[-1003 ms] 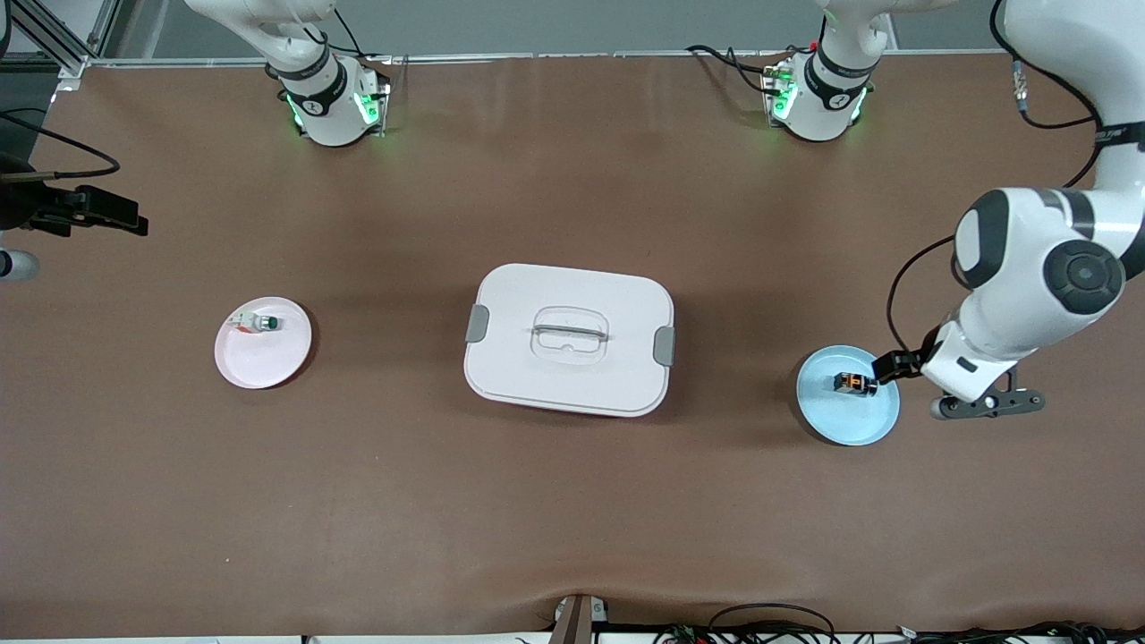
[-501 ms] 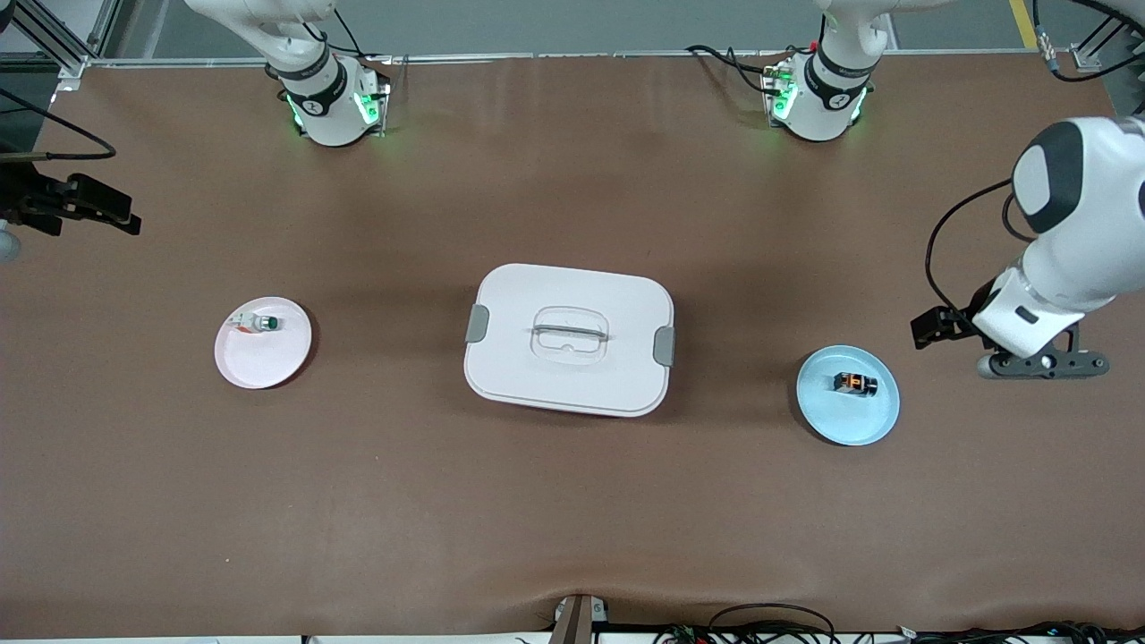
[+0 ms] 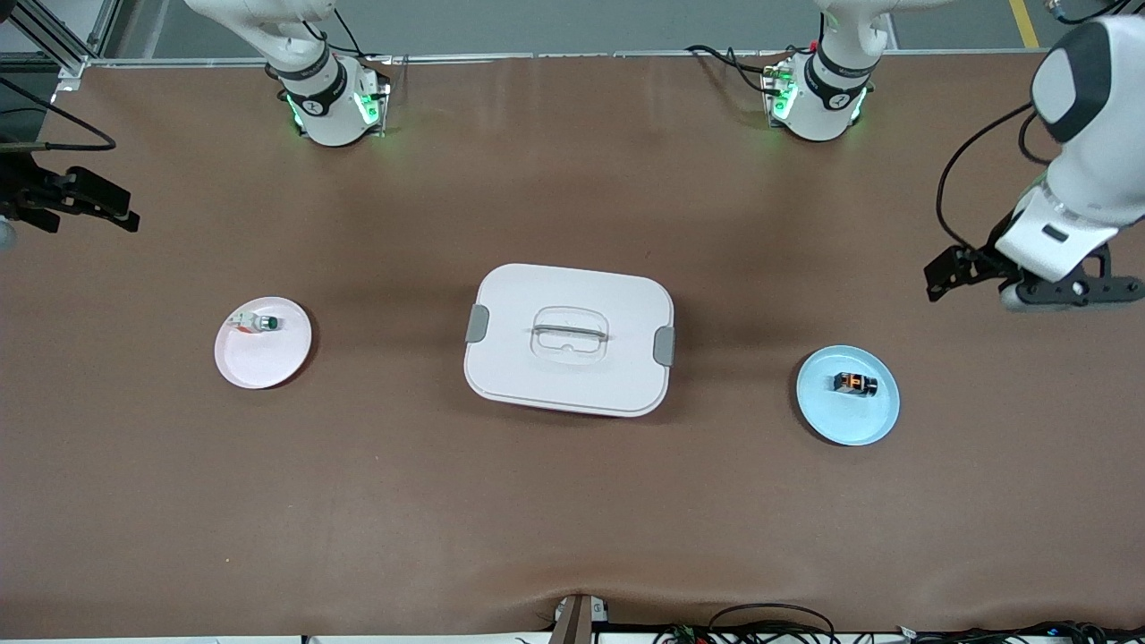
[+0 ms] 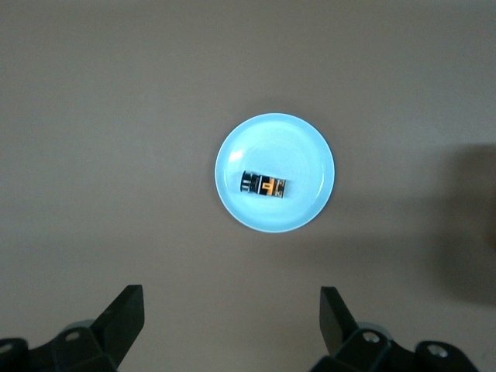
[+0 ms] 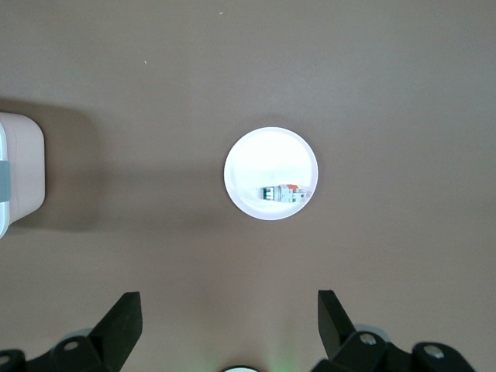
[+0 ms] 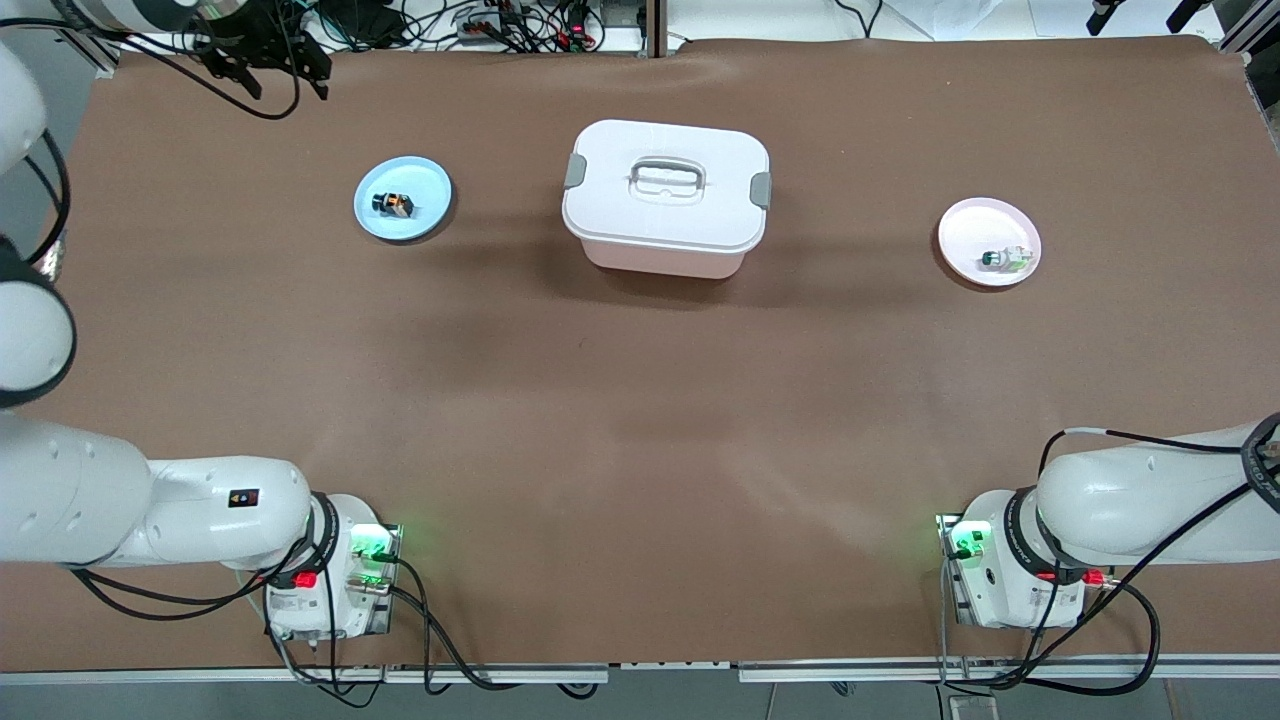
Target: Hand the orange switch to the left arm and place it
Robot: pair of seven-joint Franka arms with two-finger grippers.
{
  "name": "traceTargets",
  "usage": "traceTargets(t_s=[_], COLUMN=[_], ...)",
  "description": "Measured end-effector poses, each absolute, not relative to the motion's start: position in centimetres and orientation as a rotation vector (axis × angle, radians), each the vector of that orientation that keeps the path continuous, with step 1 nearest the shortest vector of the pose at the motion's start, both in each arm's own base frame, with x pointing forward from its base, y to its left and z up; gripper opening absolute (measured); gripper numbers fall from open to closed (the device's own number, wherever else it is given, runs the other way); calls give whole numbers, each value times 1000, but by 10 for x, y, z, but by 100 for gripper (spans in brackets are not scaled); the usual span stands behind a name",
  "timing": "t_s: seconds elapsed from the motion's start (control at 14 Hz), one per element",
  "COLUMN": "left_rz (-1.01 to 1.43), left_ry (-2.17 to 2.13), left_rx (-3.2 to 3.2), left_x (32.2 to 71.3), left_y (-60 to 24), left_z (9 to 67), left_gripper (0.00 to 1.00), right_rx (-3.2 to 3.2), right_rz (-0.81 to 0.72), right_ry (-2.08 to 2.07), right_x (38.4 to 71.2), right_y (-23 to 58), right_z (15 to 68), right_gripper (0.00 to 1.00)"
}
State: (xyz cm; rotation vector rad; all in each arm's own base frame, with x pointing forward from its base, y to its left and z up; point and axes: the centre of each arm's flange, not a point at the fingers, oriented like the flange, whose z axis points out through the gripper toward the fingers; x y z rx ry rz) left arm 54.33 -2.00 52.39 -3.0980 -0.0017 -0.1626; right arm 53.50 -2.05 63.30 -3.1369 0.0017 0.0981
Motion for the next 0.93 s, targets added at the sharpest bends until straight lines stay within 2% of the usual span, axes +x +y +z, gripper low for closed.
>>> traceTargets(t_s=[0.21, 0.57, 0.93], left_rz=[-155, -139, -154], left_ry=[-13, -18, -12], left_rx=[-3105, -3109, -3127], left_x=[527, 522, 528], left_y=[-21, -22, -27], left_z=[558, 604, 616], left_gripper=[100, 100, 100], right_rx=[-3140, -3141, -3106], right_rz=[76, 41, 28], right_ry=[1, -15, -12], right_x=[522, 516, 516], right_y=[-19, -13, -11], right_z=[632, 639, 640], right_gripper=[100, 100, 100])
